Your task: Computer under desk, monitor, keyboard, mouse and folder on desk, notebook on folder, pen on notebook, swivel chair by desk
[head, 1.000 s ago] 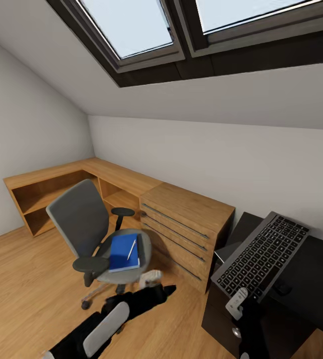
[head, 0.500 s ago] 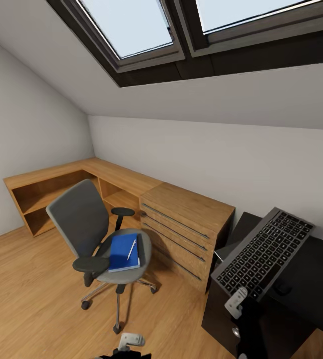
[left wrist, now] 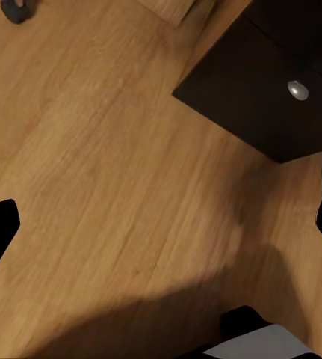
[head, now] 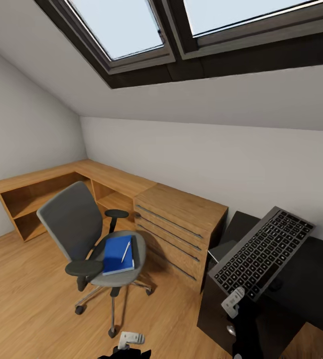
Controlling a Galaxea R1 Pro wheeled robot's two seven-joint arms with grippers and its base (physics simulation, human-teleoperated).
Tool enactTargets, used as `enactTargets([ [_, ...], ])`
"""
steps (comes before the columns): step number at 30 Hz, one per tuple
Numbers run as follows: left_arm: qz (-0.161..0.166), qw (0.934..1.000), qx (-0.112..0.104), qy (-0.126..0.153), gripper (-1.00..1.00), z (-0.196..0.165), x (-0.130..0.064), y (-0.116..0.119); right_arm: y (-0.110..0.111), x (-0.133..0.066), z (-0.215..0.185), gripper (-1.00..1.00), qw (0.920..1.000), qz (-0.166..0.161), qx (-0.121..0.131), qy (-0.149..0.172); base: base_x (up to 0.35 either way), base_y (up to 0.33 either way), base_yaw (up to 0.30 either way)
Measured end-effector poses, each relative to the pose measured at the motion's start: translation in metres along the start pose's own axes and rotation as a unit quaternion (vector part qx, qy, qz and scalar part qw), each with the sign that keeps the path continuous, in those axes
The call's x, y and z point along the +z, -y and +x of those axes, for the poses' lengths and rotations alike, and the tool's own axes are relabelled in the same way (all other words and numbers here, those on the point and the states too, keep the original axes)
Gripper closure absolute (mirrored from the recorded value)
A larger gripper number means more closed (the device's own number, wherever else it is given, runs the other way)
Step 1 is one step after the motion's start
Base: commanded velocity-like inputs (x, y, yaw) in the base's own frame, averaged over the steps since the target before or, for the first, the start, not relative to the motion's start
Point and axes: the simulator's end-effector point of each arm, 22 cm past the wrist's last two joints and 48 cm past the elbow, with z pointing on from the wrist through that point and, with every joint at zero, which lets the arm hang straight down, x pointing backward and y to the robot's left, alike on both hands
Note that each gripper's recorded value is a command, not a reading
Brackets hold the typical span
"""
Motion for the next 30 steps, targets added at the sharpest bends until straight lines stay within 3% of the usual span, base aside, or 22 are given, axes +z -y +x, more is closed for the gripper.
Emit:
enactTargets([
  [7, 0.003, 1.0, 0.0, 0.002, -1.0, -0.002, 0.0, 0.006, -0.013, 0.0, 0.001, 1.0, 0.9995, -0.033, 0.002, -0.001, 0.0, 0.0, -0.231],
  [30, 0.004, 0.9999, 0.005, 0.01, -1.0, -0.01, -0.002, 0.009, -0.014, 0.001, 0.005, 1.0, 0.9993, -0.037, -0.001, -0.006, -0.03, 0.004, -0.248],
])
